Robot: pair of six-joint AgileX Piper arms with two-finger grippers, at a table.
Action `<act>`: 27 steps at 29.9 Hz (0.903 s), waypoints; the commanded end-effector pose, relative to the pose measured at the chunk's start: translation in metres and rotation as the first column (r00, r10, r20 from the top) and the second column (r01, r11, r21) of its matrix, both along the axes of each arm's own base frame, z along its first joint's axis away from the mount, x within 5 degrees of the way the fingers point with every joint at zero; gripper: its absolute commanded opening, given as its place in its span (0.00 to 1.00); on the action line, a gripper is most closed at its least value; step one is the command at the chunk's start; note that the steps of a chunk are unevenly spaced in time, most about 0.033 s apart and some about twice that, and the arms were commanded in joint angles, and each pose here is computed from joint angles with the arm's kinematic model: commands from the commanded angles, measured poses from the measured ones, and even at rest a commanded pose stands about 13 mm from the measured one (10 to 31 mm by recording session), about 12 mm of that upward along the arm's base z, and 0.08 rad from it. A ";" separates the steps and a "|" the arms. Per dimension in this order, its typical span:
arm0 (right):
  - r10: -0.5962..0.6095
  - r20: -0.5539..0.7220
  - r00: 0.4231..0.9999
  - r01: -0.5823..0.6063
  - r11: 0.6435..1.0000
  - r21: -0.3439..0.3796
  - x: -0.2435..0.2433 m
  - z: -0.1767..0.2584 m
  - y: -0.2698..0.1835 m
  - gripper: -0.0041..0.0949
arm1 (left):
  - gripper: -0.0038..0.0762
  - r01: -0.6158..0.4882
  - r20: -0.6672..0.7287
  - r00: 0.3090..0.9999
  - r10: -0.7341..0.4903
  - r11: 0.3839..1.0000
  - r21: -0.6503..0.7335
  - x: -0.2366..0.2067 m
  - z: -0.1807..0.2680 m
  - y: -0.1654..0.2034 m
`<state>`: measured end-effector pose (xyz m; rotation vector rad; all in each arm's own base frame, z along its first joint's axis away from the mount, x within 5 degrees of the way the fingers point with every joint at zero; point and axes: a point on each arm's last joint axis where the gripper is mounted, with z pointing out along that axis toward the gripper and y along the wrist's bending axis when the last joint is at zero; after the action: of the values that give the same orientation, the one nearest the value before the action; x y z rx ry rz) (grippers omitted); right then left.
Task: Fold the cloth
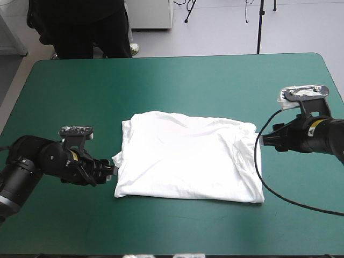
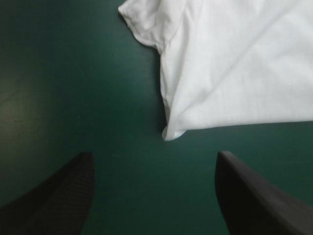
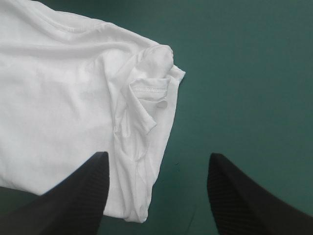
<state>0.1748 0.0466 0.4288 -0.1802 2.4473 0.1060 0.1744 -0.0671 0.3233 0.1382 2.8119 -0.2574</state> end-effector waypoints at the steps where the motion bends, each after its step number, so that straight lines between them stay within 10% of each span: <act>1: -0.005 0.048 0.999 0.005 1.000 0.001 -0.007 0.011 -0.003 0.61 | 0.67 -0.034 0.033 0.999 0.037 0.996 -0.079 -0.001 -0.015 -0.005; 19: 0.008 -0.087 0.996 -0.016 0.996 -0.085 0.025 -0.040 0.004 0.61 | 0.66 0.023 -0.114 0.993 -0.022 1.000 0.013 0.042 -0.098 -0.039; 27: 0.077 -0.271 0.960 -0.073 0.997 0.025 0.018 -0.106 0.017 0.61 | 0.39 0.019 -0.094 0.995 -0.020 1.000 -0.010 0.045 -0.099 -0.042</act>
<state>0.1934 0.0581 0.3300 -0.2599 2.7450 0.1069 0.2169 -0.1052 0.2121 0.1708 2.9689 -0.2367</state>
